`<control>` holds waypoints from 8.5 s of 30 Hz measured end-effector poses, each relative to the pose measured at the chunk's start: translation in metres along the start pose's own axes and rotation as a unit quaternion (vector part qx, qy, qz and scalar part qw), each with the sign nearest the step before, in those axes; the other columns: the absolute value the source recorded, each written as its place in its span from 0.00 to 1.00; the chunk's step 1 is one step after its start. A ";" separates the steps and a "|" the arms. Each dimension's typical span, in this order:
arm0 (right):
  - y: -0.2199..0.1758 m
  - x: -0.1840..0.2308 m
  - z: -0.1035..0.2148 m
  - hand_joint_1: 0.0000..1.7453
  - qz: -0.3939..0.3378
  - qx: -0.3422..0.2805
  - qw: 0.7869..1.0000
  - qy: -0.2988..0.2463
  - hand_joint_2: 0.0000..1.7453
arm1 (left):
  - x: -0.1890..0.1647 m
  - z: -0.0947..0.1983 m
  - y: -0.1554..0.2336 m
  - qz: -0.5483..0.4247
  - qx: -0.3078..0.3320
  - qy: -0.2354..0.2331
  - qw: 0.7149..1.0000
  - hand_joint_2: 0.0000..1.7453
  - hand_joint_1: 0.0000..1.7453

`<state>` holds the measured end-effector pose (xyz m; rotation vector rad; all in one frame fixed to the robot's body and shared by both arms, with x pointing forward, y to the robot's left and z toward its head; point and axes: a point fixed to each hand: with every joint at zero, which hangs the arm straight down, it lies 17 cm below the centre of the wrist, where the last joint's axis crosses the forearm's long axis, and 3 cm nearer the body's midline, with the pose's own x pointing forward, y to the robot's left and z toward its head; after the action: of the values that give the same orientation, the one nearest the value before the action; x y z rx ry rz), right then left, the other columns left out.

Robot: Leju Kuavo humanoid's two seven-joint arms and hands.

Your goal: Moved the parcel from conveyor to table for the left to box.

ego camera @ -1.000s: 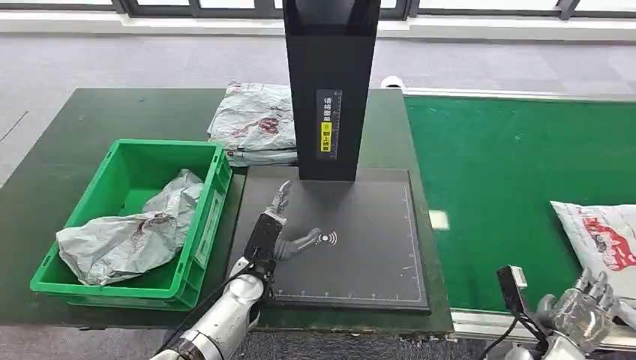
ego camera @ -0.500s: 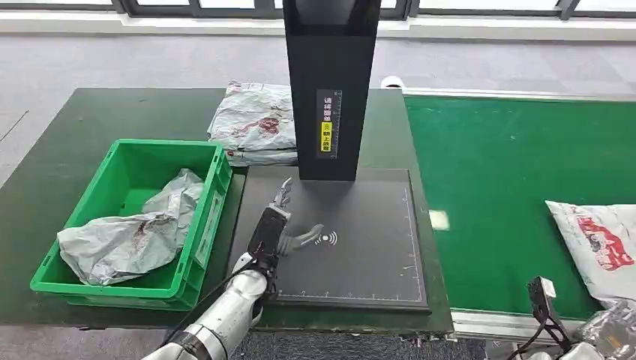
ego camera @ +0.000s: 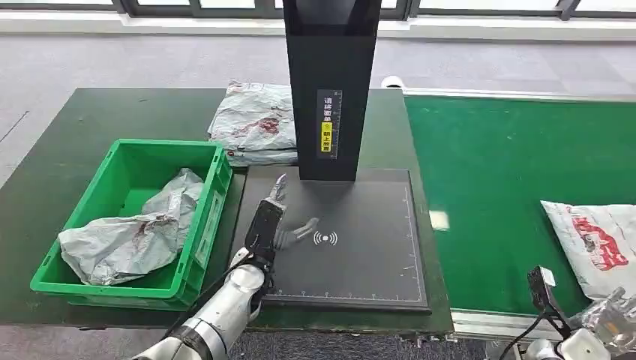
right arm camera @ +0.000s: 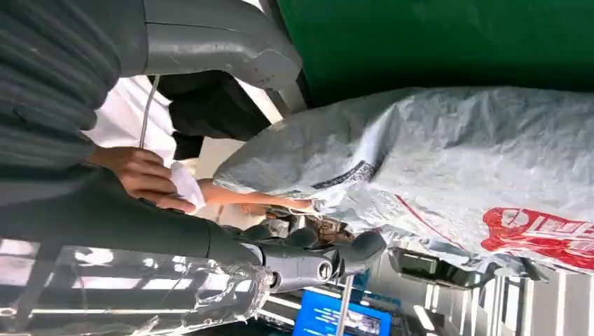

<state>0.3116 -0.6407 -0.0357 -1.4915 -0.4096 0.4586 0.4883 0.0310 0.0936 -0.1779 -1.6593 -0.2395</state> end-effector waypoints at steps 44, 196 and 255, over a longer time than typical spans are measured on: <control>-0.105 0.231 0.063 0.00 -0.244 -0.056 0.944 -0.217 1.00 | -0.006 0.015 0.053 0.003 0.068 -0.001 0.998 1.00 0.00; -0.188 0.332 0.361 0.00 -0.597 0.044 0.636 -0.488 1.00 | 0.049 -0.019 0.054 -0.294 0.041 -0.083 0.951 1.00 1.00; -0.197 0.297 0.364 0.00 -0.585 0.060 0.657 -0.471 1.00 | 0.077 0.031 0.361 -0.216 0.296 -0.066 0.928 1.00 0.00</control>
<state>0.3789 -0.1798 0.1700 -0.4618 -1.9707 0.1333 0.5434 0.3858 0.1859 0.6473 -1.8170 -0.0453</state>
